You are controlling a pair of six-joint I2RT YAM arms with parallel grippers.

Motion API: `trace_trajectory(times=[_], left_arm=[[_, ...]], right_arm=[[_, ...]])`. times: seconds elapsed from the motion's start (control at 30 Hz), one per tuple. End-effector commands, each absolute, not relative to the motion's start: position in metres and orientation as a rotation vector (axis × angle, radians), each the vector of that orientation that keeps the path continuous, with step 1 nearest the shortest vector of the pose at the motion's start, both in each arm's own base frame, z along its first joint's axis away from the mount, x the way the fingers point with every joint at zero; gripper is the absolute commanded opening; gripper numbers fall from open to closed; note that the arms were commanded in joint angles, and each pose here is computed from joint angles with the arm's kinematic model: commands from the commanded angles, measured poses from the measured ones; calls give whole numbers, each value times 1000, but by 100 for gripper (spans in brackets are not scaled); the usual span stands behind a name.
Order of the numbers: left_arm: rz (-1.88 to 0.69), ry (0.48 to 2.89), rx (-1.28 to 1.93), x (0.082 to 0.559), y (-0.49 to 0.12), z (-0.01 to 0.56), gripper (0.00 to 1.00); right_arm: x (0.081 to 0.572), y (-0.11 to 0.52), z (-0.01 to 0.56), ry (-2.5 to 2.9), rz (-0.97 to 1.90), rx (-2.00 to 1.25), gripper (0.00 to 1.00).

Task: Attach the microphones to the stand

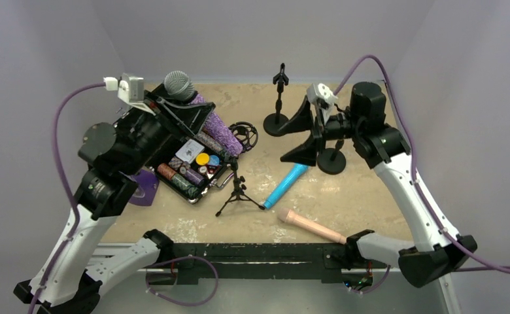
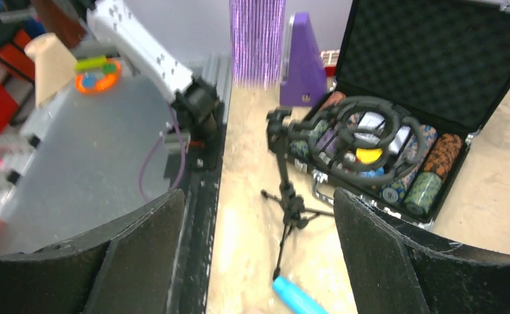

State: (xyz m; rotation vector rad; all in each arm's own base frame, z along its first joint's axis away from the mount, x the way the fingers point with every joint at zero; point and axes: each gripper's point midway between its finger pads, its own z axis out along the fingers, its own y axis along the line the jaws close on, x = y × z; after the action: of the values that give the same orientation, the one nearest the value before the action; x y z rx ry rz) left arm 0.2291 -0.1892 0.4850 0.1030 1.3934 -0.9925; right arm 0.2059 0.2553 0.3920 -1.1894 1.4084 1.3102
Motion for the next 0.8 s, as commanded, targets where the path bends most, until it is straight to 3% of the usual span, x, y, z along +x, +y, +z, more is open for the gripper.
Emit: trace_trajectory(times=[0.0, 0.17, 0.77], left_arm=[[-812, 1417, 351, 226, -190, 499, 0], [-793, 1450, 462, 242, -210, 510, 0], [-729, 1462, 580, 292, -244, 504, 0]], right_arm=[[191, 247, 334, 1353, 1243, -1313, 86], [163, 246, 296, 1186, 1373, -1410, 80], [178, 249, 271, 1218, 1317, -1411, 78]])
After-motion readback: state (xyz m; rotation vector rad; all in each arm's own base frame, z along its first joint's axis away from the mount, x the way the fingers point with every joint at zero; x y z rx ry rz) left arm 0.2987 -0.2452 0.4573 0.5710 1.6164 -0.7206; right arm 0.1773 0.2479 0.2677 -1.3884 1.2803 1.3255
